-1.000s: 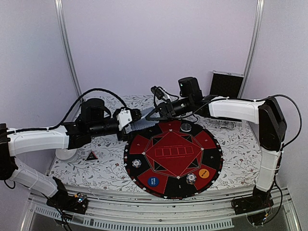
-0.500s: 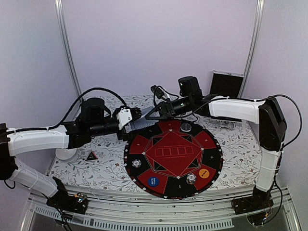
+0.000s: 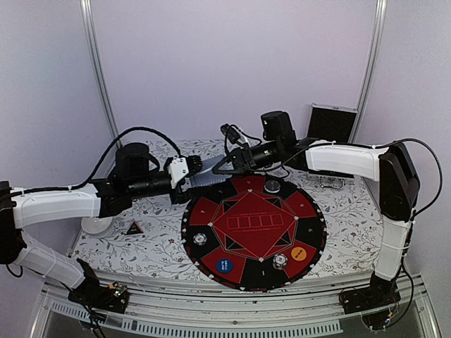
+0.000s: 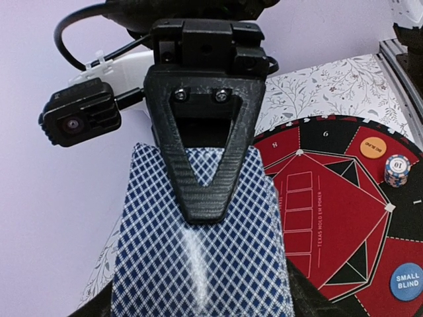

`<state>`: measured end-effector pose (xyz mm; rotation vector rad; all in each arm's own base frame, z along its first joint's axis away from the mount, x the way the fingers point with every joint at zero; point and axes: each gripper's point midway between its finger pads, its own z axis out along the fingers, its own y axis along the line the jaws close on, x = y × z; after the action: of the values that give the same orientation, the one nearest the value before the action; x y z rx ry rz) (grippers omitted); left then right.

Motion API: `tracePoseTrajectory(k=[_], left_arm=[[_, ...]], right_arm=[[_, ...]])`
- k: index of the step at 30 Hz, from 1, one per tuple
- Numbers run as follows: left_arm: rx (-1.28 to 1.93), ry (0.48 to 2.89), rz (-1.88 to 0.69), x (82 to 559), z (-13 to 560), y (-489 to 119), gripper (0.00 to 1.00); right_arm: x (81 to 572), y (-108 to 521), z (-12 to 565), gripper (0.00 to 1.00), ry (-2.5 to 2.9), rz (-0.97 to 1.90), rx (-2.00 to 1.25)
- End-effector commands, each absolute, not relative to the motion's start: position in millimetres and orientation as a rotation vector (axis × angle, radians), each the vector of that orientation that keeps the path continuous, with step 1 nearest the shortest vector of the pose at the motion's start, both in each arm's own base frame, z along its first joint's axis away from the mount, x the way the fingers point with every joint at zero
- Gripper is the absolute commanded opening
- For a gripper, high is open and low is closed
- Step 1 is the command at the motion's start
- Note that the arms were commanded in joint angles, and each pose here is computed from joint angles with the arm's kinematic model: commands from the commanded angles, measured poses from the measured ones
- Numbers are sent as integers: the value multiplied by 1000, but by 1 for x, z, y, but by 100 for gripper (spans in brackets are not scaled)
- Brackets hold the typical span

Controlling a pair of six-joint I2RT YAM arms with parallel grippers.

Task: Distribute texas hold em gaming equipment
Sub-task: Pass from the right arm to the left

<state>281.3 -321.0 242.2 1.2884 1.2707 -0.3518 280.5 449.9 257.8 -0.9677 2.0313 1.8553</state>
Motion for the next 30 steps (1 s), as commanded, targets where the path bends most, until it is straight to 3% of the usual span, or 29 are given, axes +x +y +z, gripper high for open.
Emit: tracePoseTrajectory(k=[1,12,25,30], left_arm=[[1209,1225,-359,286,266,-316,57],[1187,1192,-374,285,277,-318,55],[1200,1190,-351,286,275,-317,56],[1202,1209,-353,284,270,-315,56]], right_arm=[[274,456,269,9,1999,1886,-1008],[276,464,260,23,2031,1881,-997],[279,467,257,32,2043,1866,-987],[282,466,258,40,2055,1825,-982]])
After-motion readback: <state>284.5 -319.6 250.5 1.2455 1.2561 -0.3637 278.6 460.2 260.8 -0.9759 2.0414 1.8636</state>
